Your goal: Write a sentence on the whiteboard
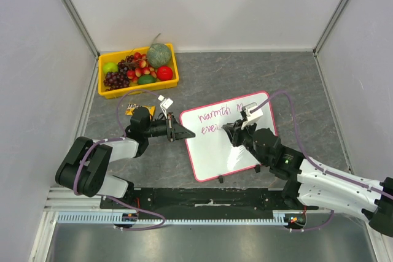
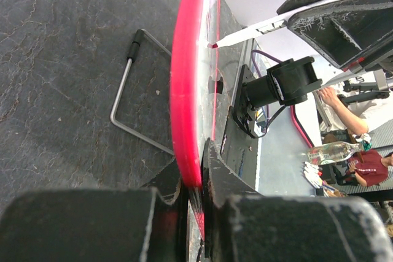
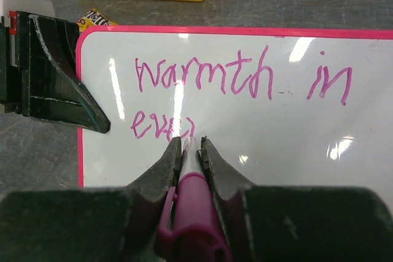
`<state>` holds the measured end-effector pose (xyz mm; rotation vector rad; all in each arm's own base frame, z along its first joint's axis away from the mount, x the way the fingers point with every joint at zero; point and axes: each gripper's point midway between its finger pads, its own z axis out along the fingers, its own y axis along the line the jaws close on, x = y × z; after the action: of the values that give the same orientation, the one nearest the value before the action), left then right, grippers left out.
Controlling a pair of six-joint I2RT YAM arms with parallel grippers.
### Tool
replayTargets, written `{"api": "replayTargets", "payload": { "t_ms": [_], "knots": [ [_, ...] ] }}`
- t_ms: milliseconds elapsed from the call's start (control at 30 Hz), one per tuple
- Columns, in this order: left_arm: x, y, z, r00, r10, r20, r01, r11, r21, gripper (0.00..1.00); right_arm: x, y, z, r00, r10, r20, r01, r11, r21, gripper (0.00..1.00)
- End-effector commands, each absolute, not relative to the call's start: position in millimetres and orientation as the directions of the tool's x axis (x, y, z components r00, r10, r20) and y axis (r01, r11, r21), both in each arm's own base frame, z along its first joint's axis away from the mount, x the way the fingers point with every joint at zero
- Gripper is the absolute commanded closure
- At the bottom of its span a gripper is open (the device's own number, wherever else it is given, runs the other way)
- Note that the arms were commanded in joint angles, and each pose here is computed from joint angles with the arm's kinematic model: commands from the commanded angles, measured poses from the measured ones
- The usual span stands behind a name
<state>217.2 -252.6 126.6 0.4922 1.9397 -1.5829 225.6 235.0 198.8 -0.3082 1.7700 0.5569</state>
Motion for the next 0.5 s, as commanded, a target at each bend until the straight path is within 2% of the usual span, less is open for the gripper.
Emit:
{"api": "replayTargets", "payload": {
  "t_ms": [0,467],
  "knots": [
    [216.4,-250.7,101.9,-0.669,-0.004,-0.743,0.716,0.263,-0.646,0.98,221.0,230.6,178.7,-0.313,0.04,-0.949,-0.479,0.856,0.194,1.0],
    [215.9,-250.8,101.8,-0.67,-0.004,-0.742,0.716,0.263,-0.647,0.98,237.1,230.7,205.0,-0.237,0.044,-0.97,-0.445,0.883,0.149,1.0]
  ]
}}
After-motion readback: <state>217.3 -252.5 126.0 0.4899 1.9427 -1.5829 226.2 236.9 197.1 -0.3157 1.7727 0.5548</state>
